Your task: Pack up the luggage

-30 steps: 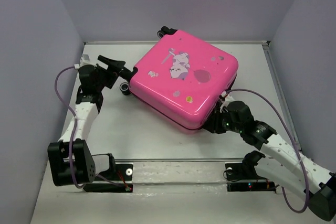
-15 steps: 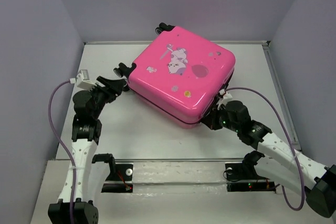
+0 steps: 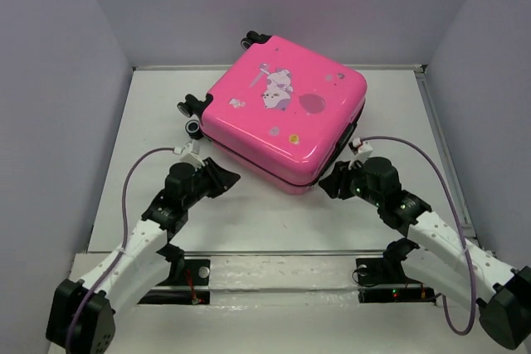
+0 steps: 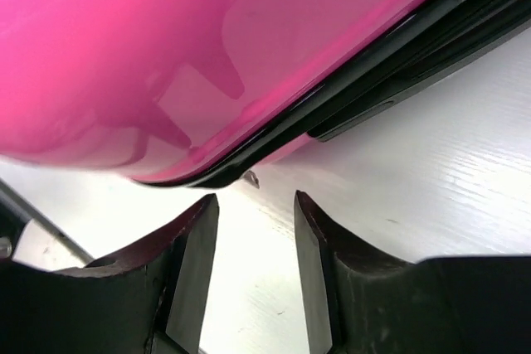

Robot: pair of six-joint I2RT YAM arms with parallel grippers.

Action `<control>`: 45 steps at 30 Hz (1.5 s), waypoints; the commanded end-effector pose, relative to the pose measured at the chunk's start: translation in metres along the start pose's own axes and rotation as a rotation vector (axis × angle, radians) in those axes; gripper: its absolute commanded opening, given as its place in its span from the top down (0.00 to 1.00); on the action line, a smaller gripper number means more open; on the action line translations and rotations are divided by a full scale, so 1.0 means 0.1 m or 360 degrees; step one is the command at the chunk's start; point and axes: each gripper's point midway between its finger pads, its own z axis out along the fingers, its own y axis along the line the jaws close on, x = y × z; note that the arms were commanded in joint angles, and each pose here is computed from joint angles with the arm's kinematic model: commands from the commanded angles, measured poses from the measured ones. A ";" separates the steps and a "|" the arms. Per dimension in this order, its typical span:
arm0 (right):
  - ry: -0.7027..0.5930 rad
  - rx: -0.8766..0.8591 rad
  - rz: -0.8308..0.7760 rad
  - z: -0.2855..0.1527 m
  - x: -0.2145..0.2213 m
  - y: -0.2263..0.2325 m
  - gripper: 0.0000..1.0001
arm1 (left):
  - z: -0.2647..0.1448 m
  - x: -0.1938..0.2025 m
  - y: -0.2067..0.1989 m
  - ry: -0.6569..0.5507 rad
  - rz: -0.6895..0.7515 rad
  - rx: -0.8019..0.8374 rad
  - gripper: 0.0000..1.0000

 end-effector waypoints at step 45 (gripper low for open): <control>-0.0733 -0.0399 -0.0191 0.26 -0.51 0.28 0.93 | 0.39 0.40 -1.02 0.0108 0.0200 0.0324 0.70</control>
